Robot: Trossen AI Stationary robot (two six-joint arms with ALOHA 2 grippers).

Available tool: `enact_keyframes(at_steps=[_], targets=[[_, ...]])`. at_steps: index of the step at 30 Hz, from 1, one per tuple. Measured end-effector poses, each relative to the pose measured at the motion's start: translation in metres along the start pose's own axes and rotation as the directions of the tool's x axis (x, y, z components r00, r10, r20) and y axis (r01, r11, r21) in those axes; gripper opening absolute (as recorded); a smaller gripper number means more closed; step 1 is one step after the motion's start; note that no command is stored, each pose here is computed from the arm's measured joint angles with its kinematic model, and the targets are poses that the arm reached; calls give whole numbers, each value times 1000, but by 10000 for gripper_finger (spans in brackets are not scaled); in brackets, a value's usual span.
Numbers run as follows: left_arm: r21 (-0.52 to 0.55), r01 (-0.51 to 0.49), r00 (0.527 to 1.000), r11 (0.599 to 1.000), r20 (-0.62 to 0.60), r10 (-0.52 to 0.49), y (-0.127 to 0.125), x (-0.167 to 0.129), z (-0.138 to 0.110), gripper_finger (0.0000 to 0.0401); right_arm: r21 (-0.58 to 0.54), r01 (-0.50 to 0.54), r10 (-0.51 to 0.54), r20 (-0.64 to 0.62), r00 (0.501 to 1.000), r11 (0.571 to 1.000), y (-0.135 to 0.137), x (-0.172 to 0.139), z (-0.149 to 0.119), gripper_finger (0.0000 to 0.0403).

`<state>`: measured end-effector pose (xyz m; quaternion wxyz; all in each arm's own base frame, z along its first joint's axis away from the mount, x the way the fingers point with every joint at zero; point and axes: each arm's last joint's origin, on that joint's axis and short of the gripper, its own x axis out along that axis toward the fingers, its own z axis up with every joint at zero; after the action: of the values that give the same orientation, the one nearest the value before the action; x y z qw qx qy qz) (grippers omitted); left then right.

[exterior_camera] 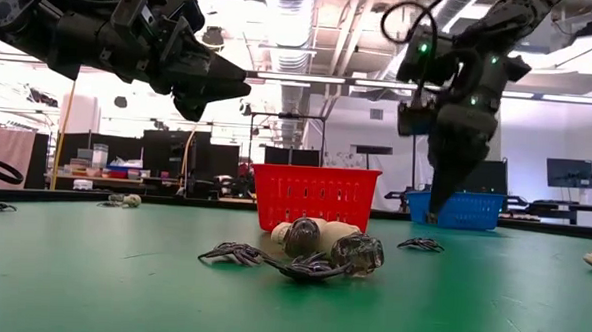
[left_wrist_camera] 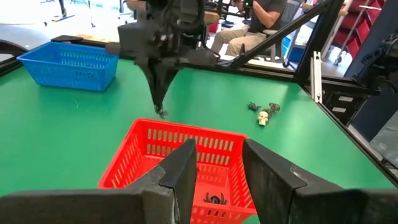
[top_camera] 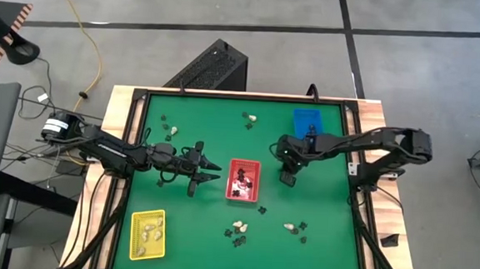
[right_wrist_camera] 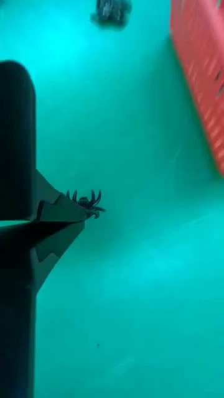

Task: Sort Halloween decoration
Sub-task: Put the black spider toy into the red bin, then put the black skull toy into the blue bin

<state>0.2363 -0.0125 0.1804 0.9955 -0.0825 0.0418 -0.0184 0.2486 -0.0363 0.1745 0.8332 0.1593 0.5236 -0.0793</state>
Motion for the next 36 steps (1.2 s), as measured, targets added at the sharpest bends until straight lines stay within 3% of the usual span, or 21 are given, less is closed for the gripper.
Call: enact_keyframes(at_steps=[8, 13, 16, 19, 26, 32, 36], targets=[[3, -2, 1000, 1000, -4, 2, 0, 0, 0, 119, -65, -86, 100, 250, 963, 994, 22, -28, 13, 28], [3, -3, 1000, 1000, -4, 3, 0, 0, 0, 119, -186, -160, 234, 514, 825, 970, 51, -40, 35, 22], [3, -3, 1000, 1000, -3, 3, 0, 0, 0, 119, -242, -181, 291, 572, 767, 953, 65, -33, 42, 25], [2, -3, 1000, 1000, 0, 3, 0, 0, 0, 119, -267, -170, 295, 556, 777, 949, 70, -21, 45, 47], [-6, -2, 1000, 1000, 1, 2, 0, 0, 0, 119, -209, -92, 186, 492, 850, 974, 61, 0, 49, 113], [-43, 6, 1000, 999, -5, -6, 0, 0, 0, 119, -243, -81, 192, 476, 858, 966, 65, -18, 46, 147], [-92, 88, 995, 992, -30, -91, -3, -4, 4, 119, -327, -68, 227, 478, 848, 943, 73, -43, 37, 145]])
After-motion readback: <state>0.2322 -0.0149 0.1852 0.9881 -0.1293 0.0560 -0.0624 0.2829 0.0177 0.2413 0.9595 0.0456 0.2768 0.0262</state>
